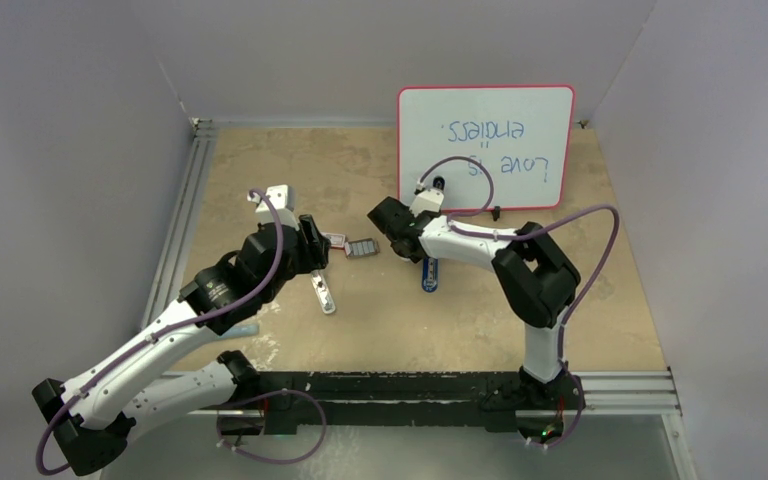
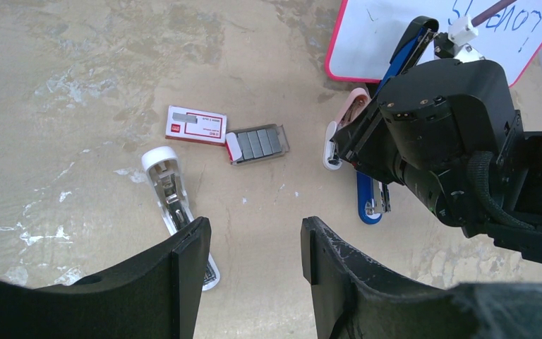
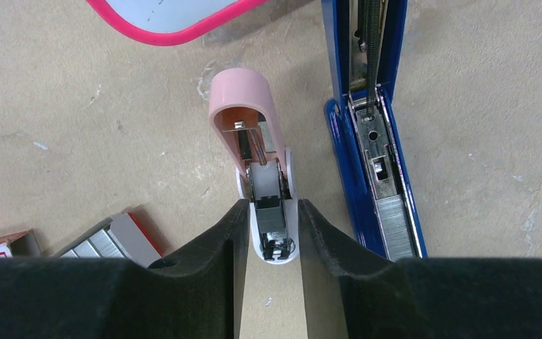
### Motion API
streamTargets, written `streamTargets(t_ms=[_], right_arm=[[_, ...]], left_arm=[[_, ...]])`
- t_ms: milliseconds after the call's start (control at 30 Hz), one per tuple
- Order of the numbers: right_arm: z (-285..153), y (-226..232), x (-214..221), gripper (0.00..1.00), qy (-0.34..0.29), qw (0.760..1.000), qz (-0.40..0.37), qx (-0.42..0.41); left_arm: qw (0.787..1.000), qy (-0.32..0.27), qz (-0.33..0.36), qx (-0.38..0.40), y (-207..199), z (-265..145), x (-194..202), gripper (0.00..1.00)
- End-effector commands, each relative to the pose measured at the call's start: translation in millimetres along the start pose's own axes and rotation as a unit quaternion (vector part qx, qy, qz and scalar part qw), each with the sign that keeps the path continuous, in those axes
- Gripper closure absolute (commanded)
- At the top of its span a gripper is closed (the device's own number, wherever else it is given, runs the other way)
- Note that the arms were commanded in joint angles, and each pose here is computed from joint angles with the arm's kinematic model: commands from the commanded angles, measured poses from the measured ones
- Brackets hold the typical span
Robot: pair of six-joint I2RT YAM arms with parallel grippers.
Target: Load the staples into the stapler
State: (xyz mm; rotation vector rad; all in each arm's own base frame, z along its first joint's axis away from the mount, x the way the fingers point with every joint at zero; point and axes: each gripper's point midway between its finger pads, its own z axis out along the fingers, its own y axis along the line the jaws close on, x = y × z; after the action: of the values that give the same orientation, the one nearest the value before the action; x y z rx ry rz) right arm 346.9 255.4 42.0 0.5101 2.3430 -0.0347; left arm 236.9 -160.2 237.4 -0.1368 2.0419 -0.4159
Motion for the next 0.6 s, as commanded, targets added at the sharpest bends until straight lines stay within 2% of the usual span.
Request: streamTargets(t_ms=[0, 333, 567], right_arm=[[-22.3, 11.0, -26.0, 0.66, -0.026, 0.999, 0.002, -0.028], [-16.1, 23.9, -17.9, 0.74, -0.015, 0.998, -0.026, -0.057], [-11.1, 21.8, -14.1, 0.73, -0.013, 0.998, -0.032, -0.052]], left_arm=[[1.000, -0.015, -0.009, 0.005, -3.6, 0.9, -6.6, 0.50], [1.000, -0.014, -0.008, 0.004, -3.1, 0.7, -6.3, 0.50], [1.000, -0.015, -0.008, 0.005, -3.8, 1.0, -6.7, 0.50]])
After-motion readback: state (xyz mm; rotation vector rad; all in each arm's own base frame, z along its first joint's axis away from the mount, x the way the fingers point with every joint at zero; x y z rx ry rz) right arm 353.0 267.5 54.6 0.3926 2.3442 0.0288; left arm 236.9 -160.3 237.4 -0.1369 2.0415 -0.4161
